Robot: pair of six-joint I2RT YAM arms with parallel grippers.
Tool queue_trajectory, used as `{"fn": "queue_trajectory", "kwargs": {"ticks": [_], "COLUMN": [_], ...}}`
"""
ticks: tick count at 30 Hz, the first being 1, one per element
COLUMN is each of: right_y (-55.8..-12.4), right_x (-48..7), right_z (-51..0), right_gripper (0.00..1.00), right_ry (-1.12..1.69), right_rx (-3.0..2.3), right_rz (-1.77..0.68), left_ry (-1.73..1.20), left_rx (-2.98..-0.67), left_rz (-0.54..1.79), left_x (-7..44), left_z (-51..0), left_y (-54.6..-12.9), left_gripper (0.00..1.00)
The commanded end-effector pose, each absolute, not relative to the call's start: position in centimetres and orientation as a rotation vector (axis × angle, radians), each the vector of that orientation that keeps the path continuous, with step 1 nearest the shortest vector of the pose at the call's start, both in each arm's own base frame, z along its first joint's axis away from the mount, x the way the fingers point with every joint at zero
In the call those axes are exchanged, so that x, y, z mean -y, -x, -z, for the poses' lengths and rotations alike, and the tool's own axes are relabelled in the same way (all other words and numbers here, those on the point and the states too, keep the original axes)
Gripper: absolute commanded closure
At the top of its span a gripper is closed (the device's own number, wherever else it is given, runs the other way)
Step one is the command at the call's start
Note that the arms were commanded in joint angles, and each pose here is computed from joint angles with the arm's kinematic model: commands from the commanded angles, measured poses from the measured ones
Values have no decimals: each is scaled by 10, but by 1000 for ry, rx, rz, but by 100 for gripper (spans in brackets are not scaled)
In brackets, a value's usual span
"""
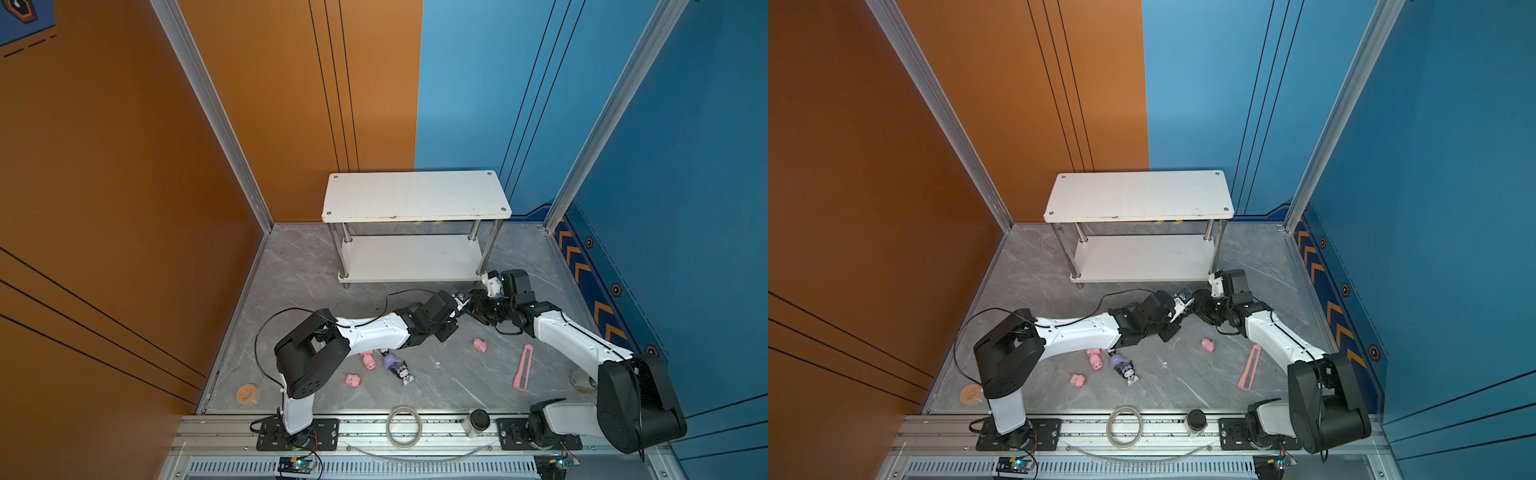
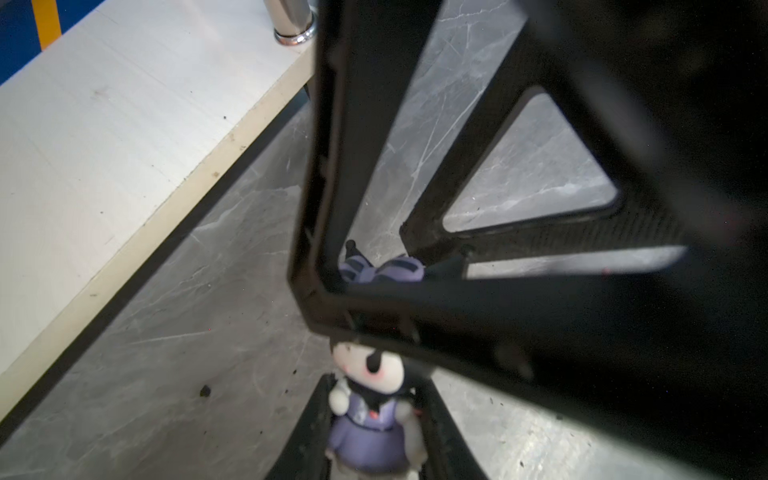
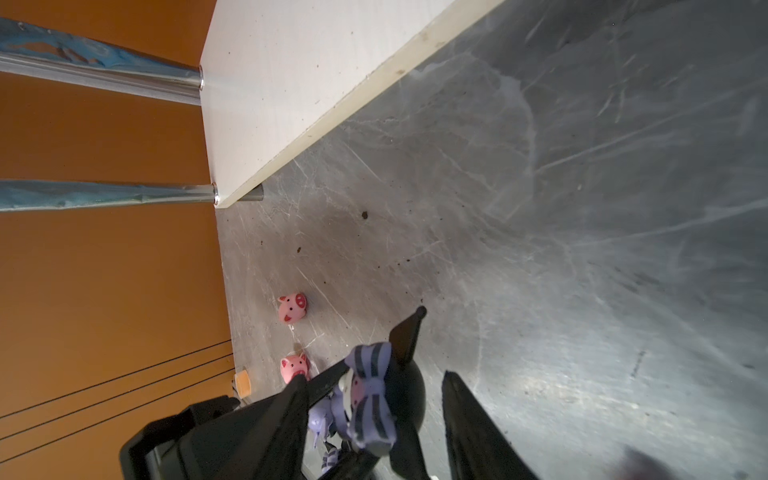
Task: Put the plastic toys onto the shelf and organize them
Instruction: 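Lift the Kuromi figure with the left gripper while the right gripper holds its figure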
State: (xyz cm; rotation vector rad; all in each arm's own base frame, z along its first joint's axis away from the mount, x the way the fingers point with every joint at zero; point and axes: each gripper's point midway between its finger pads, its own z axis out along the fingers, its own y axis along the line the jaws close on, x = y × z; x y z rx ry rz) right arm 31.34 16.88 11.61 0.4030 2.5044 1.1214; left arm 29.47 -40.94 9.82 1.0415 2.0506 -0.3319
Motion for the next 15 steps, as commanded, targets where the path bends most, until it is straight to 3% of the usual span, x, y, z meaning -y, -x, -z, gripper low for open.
{"fn": "queue_trajectory", "kwargs": {"ticks": [1,4,15], "right_y": [-307,-305,-309], "right_x": [-181,-181,-183], "right_z": [-112,-111,-121], "right_gripper": [44,36,34], "right_ry": [-382,-383,-406], "right_rx": [-2518,-2523,-2468], "right_rz": [-1166,-1159,-1218], "left_ry": [-1027,-1009,-931], "left_rx": [-1979,-1967,-1955], "left_rz": [384,414,511], "left_x": [418,418,408], "left_z": [-126,-133,-155], "left_y": [-290,-288,-289], "left_gripper": [89,89,89]}}
